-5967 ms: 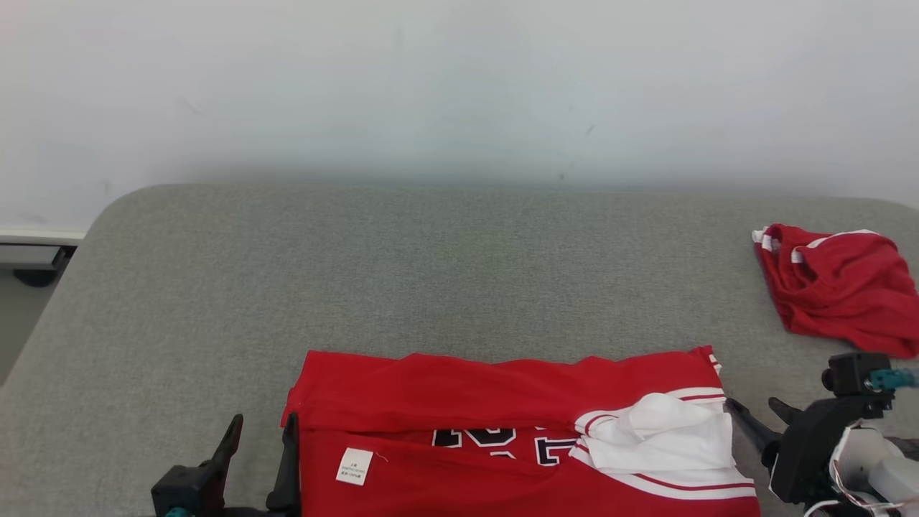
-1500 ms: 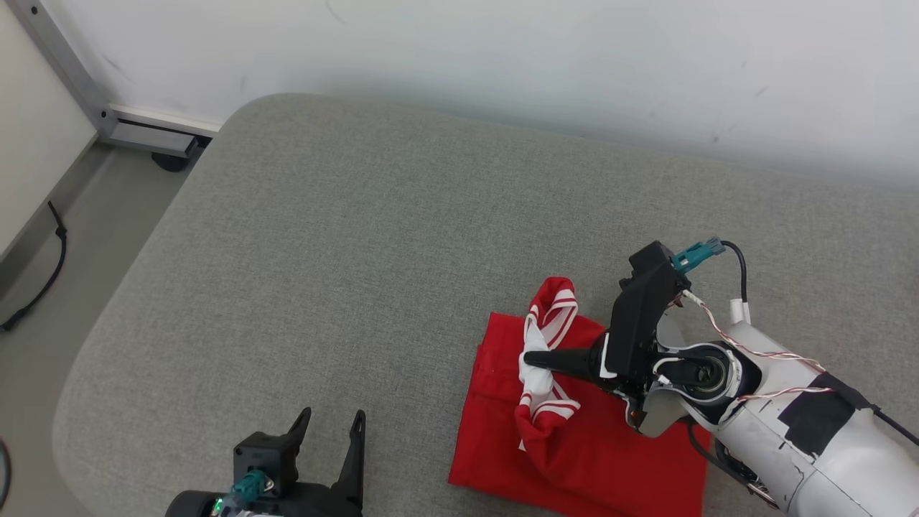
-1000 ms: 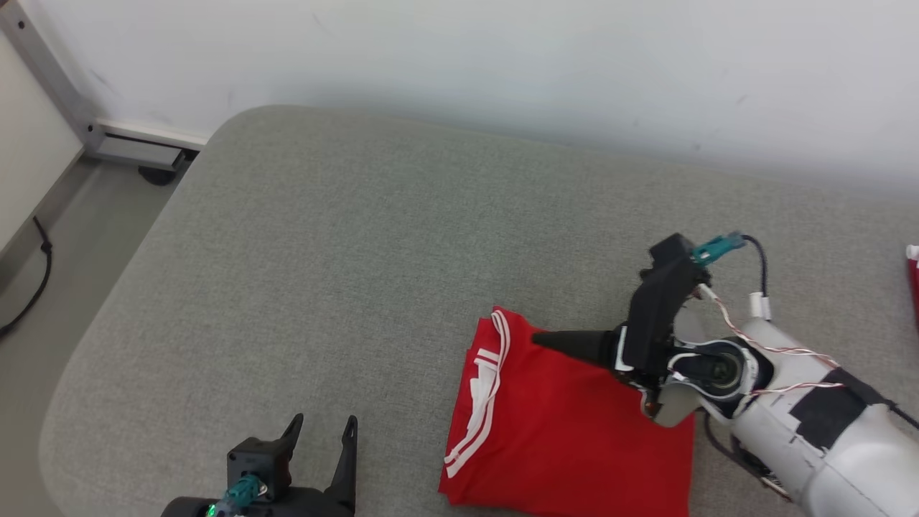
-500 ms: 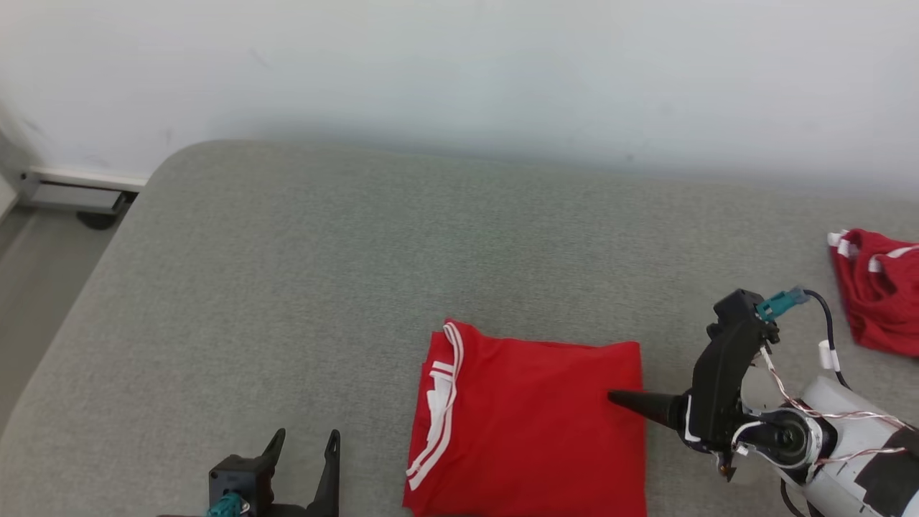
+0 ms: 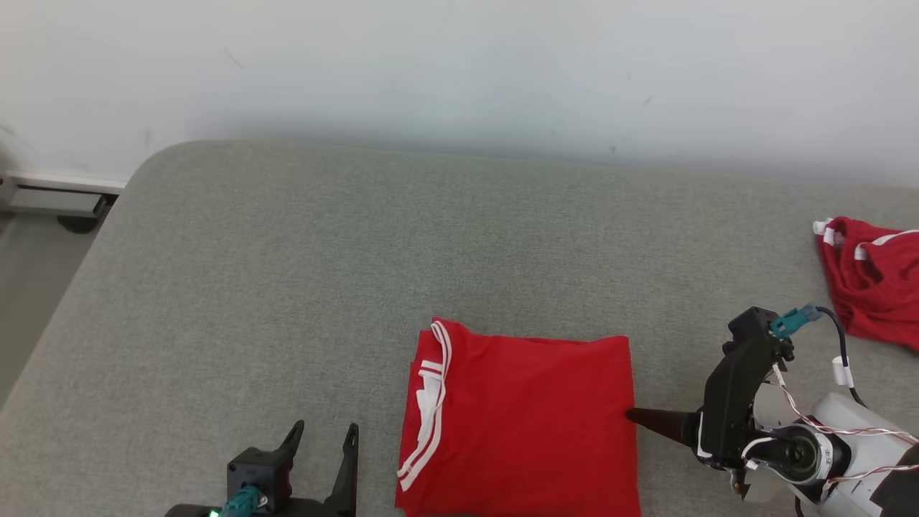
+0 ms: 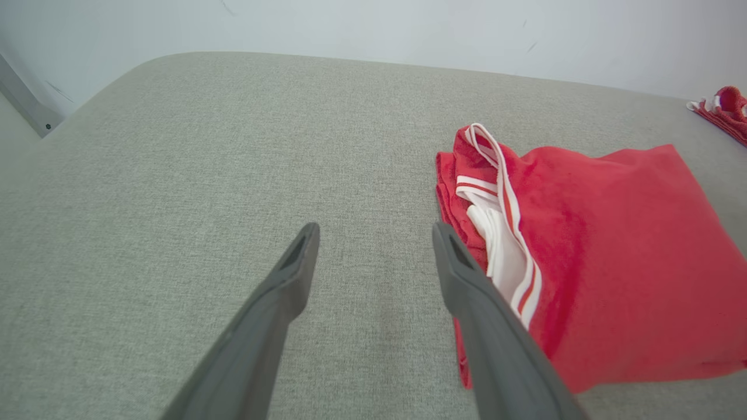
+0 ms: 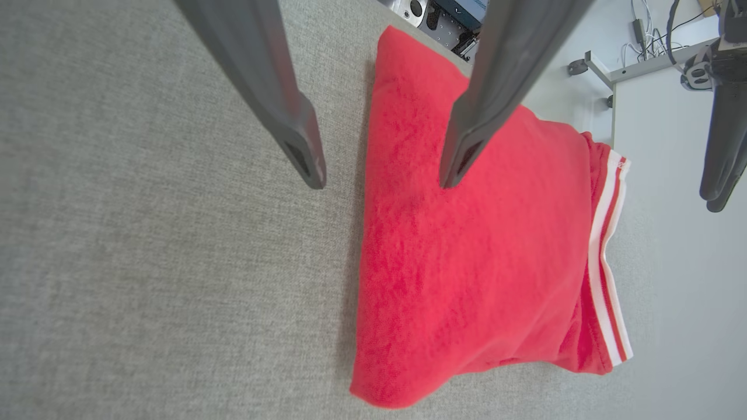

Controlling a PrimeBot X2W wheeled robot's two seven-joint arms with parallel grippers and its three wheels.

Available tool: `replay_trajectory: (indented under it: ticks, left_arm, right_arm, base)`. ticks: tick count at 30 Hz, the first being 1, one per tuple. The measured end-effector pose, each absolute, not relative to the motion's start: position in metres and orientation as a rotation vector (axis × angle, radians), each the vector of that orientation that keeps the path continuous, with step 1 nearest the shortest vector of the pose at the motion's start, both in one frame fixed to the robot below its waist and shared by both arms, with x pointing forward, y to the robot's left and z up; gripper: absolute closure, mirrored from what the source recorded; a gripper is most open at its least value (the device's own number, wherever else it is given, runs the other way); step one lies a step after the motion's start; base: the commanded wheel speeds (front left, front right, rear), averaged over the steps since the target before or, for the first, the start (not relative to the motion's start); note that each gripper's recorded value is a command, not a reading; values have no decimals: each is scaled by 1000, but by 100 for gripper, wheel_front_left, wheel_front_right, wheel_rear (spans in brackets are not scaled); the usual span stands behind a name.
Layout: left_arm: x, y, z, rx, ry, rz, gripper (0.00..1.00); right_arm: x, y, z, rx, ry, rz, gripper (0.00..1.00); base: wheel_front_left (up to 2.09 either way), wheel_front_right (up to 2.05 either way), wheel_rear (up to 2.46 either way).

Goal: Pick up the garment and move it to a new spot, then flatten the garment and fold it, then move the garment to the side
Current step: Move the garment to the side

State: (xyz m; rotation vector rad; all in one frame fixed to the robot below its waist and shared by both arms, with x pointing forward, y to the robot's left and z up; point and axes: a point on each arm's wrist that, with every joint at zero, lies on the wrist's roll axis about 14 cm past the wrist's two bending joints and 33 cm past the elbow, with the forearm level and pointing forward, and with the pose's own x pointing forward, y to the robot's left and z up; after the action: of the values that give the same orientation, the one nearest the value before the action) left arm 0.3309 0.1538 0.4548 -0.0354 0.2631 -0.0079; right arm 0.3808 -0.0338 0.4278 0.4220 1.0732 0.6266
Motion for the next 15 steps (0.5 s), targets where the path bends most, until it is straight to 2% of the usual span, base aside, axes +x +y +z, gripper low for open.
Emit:
replay_trajectory:
  ticks: [14,15]
  left_arm:
    - [330,162,449,-48,284,30,0]
    - [330,162,449,-48,286,32,0]
  right_arm:
    - [375,-21,401,439,1214,612,0]
    - [373,-19,399,441,1227,615,55]
  base:
    - [0,0,0]
    - [0,0,0]
